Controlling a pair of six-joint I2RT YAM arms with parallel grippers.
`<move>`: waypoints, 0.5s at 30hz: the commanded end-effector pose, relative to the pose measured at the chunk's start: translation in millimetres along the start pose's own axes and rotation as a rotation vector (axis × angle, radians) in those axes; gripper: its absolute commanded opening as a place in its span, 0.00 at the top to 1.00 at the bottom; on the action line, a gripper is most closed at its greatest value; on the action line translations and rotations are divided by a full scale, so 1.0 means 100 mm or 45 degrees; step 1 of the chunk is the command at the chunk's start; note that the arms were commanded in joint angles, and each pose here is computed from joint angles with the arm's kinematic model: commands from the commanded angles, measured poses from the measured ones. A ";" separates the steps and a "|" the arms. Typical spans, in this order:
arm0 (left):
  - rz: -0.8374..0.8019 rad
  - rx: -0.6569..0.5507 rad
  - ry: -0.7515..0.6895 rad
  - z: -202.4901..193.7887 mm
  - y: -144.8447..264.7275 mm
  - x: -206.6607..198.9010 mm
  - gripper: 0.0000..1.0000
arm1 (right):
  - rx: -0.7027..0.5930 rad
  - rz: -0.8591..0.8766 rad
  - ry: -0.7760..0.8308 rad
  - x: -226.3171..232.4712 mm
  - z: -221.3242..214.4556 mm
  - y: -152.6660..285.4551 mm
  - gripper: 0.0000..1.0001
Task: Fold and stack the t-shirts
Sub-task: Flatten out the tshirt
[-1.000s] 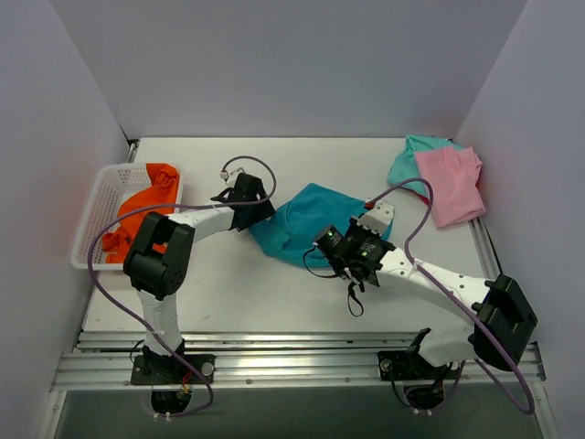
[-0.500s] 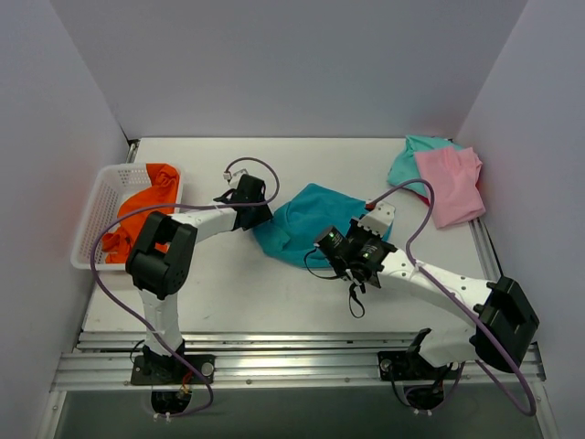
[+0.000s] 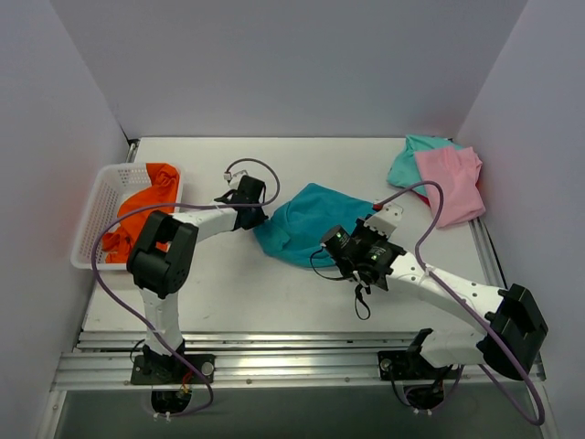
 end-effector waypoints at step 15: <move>-0.078 -0.422 0.001 0.97 1.48 0.04 0.98 | -0.085 -0.010 -0.049 -0.06 0.41 0.14 1.00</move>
Point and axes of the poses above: each gripper's point midway between its finger pads, its own y axis back along the fingers, its own x axis along the line the jaws close on, z = x × y, the point moved 1 cm from there along y, back along the fingers, and after that the axes turned 3 degrees about y, right-handed, at the moved point
